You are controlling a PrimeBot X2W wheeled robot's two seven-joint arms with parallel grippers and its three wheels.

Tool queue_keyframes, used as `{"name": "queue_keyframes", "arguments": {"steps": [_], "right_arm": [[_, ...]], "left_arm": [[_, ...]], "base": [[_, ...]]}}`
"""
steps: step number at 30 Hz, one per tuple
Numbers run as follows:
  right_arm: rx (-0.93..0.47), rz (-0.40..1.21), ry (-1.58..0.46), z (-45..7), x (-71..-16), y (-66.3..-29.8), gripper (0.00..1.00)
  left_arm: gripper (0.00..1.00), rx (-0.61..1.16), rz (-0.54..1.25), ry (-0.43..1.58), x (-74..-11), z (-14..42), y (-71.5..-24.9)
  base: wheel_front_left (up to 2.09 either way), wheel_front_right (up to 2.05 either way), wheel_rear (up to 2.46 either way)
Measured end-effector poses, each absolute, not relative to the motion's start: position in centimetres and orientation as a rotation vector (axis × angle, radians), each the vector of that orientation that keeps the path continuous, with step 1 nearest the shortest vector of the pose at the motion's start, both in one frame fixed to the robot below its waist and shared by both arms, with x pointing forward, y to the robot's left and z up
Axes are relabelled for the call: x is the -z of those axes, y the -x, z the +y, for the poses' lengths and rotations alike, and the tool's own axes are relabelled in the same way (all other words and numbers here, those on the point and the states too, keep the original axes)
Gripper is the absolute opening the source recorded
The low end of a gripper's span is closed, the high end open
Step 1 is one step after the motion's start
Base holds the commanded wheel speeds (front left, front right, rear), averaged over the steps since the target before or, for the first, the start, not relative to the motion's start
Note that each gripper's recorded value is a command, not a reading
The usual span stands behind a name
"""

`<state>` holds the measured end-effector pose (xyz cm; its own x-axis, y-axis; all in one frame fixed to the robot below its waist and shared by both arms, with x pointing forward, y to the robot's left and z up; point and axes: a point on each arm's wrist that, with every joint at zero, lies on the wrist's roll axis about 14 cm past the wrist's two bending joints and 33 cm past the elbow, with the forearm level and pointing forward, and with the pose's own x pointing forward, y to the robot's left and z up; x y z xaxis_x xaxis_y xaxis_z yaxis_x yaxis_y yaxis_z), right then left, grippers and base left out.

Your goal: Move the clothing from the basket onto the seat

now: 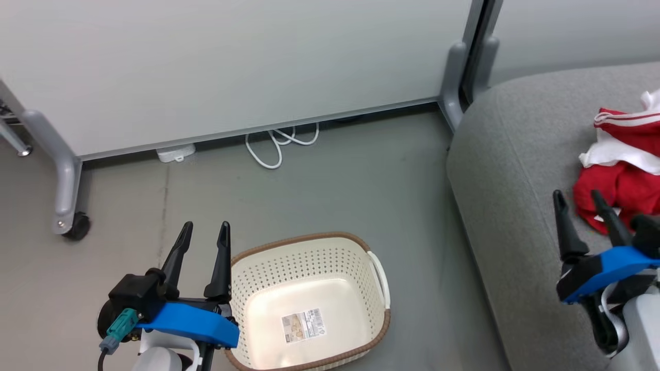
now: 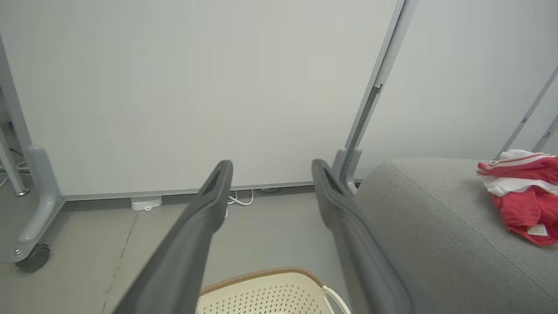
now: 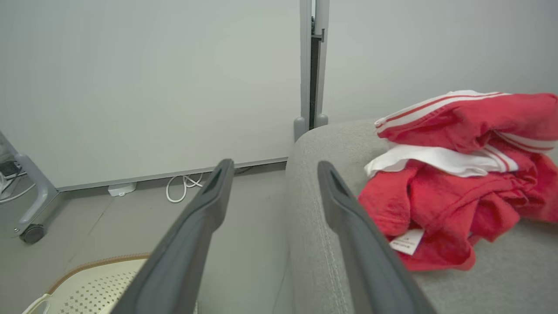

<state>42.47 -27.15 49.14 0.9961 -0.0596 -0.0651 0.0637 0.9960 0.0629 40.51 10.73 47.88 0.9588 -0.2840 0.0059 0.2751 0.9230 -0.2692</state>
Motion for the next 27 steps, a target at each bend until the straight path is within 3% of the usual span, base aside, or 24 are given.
{"name": "queue_keyframes", "arguments": {"steps": [14, 27], "right_arm": [[-0.137, 0.034, -0.109, -16.9, -50.0, -41.8, 1.00], [-0.160, 0.043, -0.135, -15.3, -50.2, -41.1, 1.00]], "left_arm": [[1.00, 0.092, 0.039, 0.237, -47.3, 17.1, -38.7], [1.00, 0.053, 0.063, 0.226, -46.6, 18.5, -38.1]], "base": [[0.00, 0.00, 0.00], [0.00, 0.00, 0.00]]}}
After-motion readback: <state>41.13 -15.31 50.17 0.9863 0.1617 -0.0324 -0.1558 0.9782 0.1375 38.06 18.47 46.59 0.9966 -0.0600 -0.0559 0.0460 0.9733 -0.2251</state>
